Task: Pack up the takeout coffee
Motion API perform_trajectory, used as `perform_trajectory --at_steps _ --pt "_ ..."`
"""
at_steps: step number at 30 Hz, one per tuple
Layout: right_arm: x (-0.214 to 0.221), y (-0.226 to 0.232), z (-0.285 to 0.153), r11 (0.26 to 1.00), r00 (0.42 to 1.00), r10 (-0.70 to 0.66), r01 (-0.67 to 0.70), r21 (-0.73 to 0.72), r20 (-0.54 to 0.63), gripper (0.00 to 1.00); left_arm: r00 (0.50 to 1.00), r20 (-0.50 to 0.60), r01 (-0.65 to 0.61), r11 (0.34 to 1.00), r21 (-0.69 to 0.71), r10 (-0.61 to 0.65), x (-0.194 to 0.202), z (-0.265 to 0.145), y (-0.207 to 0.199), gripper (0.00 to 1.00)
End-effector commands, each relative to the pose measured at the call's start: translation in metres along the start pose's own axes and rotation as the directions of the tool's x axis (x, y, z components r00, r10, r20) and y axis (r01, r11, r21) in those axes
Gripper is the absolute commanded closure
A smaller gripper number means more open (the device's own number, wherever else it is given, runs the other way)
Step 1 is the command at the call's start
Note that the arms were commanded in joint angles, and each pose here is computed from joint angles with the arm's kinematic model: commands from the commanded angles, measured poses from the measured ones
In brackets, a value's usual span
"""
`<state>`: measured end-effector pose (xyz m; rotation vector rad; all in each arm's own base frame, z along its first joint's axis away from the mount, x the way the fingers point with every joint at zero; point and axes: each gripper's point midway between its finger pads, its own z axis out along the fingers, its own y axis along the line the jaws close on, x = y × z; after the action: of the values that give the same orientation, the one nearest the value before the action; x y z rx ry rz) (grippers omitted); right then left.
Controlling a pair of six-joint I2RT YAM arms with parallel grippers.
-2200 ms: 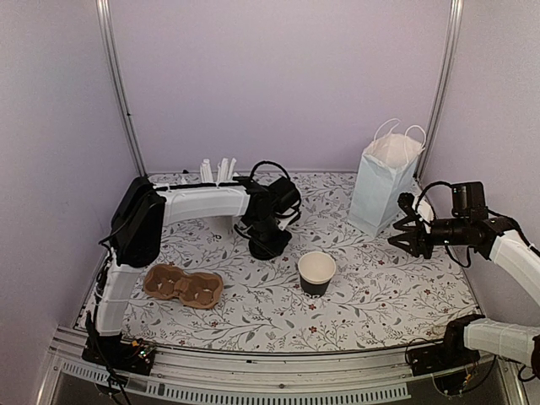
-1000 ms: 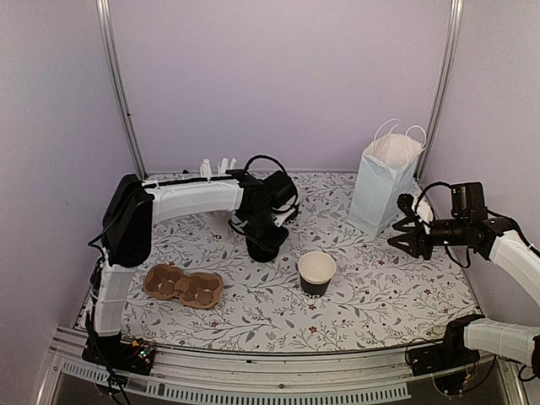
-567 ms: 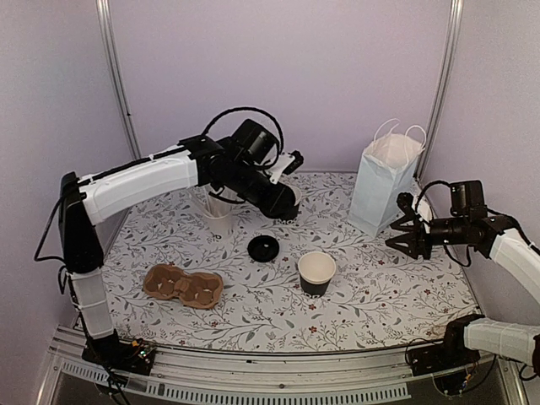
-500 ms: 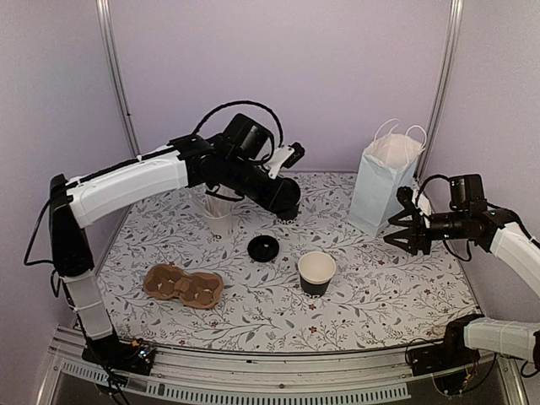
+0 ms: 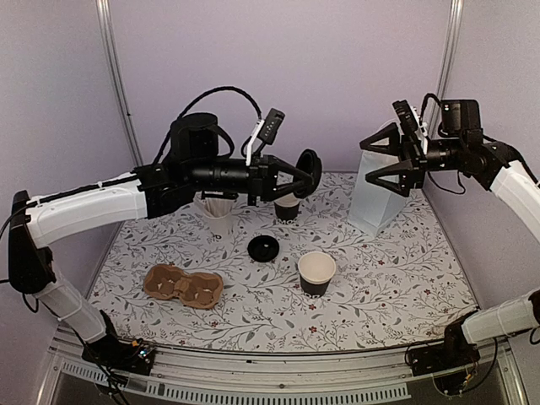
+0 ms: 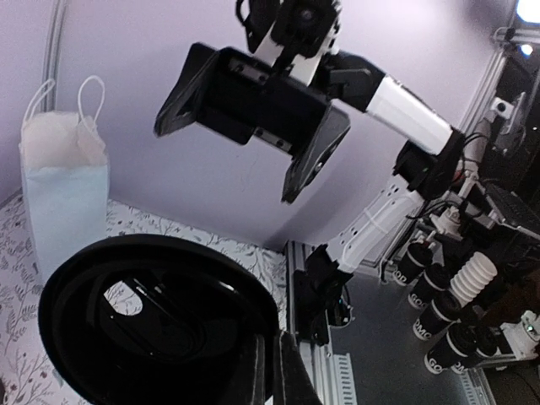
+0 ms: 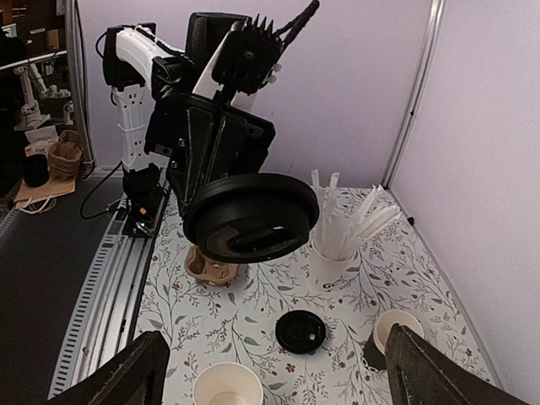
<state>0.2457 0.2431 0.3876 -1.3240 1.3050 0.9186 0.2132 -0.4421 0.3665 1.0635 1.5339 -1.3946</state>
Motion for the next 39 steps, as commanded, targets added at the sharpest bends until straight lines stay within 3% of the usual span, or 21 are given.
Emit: perform_trajectory --at_steps 1,9,14,39 --pt "-0.015 0.005 0.038 0.996 0.997 0.076 -0.077 -0.05 -0.021 0.08 0.974 0.216 -0.107 0.976 0.188 0.065 -0.05 -0.024 -0.053 0.97" --pt "-0.038 0.009 0.062 0.991 0.987 -0.132 0.131 -0.008 -0.091 0.06 0.958 0.283 -0.045 0.961 0.272 -0.036 -0.054 -0.046 -0.06 0.98" --pt "-0.06 0.017 0.07 0.984 0.982 -0.178 0.178 -0.008 -0.07 0.01 0.938 0.334 -0.024 0.94 0.34 -0.097 -0.057 -0.058 -0.058 0.98" --pt "-0.075 0.054 0.125 0.985 0.987 -0.151 0.145 -0.09 -0.06 0.09 0.883 0.448 -0.011 0.951 0.31 -0.136 -0.052 -0.08 -0.038 0.99"
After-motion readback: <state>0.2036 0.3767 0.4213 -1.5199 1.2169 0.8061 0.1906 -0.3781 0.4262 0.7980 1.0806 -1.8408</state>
